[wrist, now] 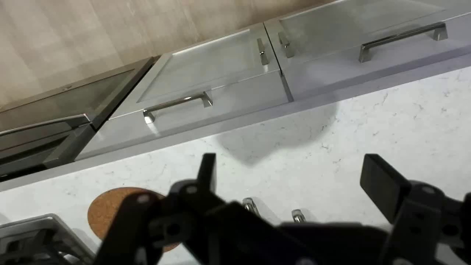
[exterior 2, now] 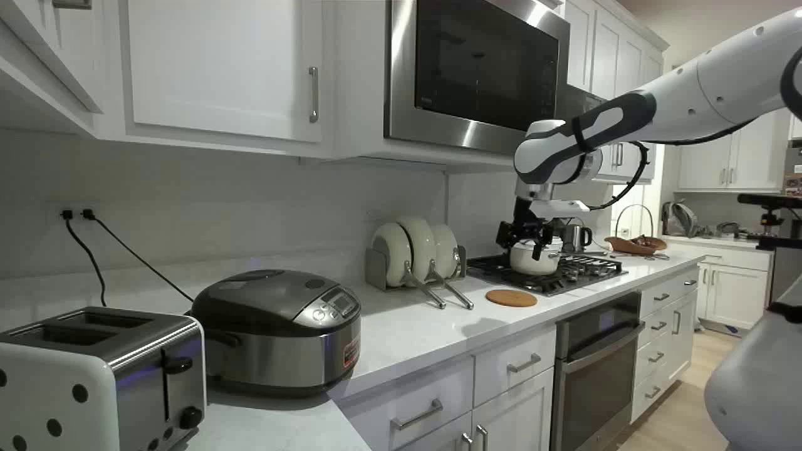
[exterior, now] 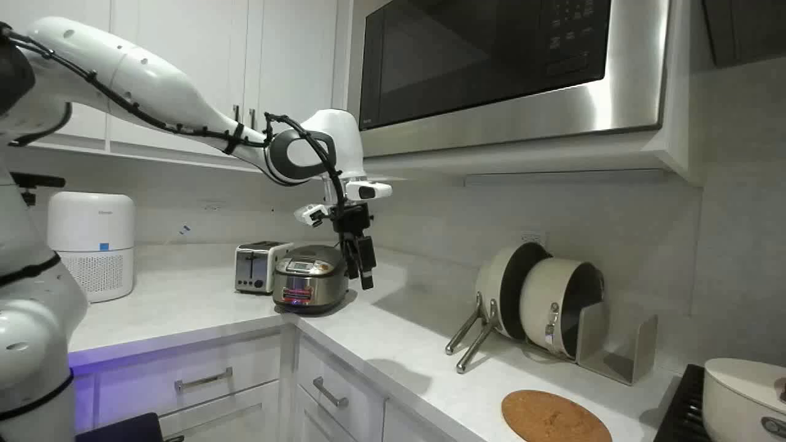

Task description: Push the lever on the toaster downwards

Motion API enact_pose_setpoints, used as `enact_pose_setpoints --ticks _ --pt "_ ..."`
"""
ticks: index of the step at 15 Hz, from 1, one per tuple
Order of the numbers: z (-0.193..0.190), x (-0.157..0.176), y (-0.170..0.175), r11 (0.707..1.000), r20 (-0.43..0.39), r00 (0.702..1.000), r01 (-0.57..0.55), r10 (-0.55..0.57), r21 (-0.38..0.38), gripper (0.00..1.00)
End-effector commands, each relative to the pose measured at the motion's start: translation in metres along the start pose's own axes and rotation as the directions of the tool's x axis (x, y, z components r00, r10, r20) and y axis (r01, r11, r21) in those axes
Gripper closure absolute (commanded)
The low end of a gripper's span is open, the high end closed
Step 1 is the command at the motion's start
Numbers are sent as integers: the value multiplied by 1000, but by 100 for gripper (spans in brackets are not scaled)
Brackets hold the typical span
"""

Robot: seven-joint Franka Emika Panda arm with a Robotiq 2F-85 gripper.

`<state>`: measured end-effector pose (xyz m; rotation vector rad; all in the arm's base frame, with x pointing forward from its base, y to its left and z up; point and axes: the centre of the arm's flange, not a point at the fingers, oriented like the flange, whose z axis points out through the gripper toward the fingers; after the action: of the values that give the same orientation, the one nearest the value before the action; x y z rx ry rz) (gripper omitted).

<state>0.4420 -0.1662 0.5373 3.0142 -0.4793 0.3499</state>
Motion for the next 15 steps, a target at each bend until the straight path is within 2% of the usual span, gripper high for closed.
enact_pose_setpoints --ticks 1,4,9,12,15 --pt "0 0 0 1000 0 1000 0 0 0 0" --pt "-6 -5 -23 999 -10 999 40 -40 12 0" --pt "-24 -26 -84 985 -19 986 165 -164 52 0" --pt "-41 -48 -119 963 -24 967 256 -255 84 0" --pt "-61 -75 -141 929 -28 937 350 -349 117 0"
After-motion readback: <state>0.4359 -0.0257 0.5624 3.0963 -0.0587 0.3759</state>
